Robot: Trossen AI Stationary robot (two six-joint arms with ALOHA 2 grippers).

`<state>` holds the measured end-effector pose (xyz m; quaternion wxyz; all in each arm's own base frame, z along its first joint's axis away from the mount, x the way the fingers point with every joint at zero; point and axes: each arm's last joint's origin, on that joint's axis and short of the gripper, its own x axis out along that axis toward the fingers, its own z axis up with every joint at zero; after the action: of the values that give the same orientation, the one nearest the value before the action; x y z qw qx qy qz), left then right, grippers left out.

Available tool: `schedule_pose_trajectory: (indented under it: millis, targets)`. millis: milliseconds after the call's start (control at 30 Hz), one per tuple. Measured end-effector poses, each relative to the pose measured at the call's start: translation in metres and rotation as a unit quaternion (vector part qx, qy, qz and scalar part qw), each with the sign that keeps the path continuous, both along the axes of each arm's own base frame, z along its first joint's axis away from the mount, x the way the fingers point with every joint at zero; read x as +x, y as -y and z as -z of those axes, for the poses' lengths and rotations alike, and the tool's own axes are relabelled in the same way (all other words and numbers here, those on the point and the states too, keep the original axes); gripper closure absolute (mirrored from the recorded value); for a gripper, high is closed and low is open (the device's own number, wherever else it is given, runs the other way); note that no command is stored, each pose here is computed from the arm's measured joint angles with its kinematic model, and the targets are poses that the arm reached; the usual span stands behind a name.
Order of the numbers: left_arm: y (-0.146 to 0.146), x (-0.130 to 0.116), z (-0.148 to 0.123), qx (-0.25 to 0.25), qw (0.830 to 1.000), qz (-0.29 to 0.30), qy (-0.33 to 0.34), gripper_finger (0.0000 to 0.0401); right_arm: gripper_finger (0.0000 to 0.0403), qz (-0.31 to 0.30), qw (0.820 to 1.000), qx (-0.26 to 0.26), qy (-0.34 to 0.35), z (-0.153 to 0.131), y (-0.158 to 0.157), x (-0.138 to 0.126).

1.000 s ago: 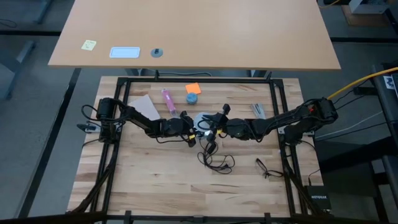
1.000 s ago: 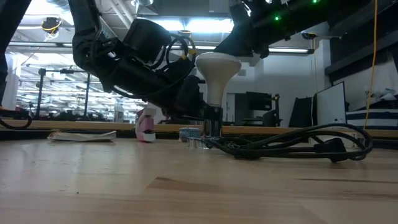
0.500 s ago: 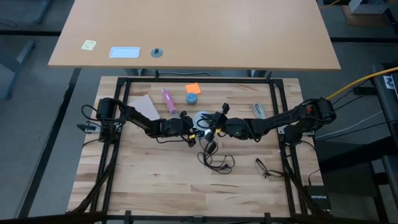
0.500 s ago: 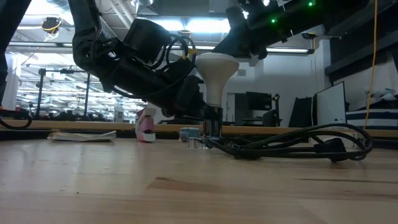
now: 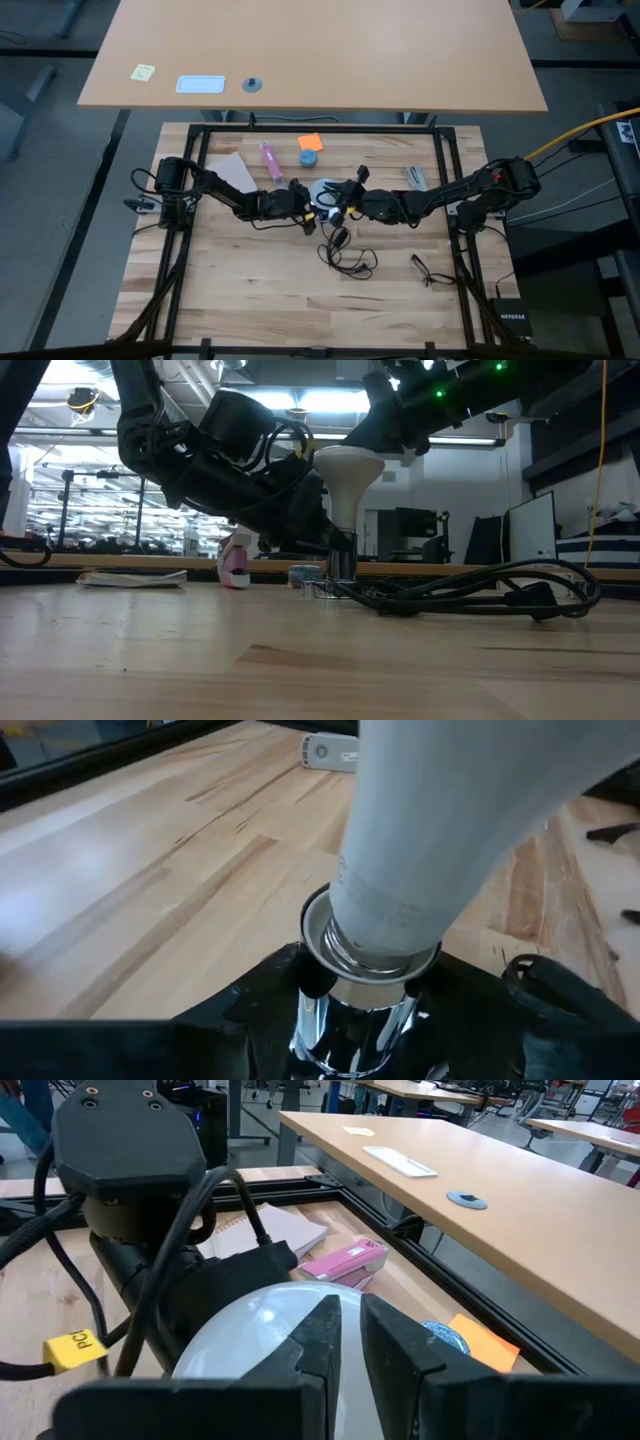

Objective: Screw lightbulb
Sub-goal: Insert the lightbulb into the lamp

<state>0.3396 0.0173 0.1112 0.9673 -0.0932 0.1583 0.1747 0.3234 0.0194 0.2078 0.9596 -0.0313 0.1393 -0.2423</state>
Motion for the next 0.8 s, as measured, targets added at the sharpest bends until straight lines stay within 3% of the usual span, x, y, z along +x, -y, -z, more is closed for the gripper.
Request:
schedule_pose_trajectory:
  millis: [333,533,800]
  targets:
    - [0.0042,0.0006,-0.0017,-0.007,1.000,0.004,0.008,0.0133,0.0353,0.000,1.000,-0.001,-0.001,0.0003,0.0000,-0.0001]
    - [0.0086,0.0006,-0.0016,0.031,0.999,0.018,-0.005,0.0134,0.0353,-0.003,1.000,0.001,-0.001,0.0004,-0.0001,0.0000]
    - [0.0058,0.0006,-0.0022,0.006,1.000,0.004,0.006,0.0136,0.0353,-0.002,1.000,0.000,-0.001,0.0005,-0.0001,0.0000]
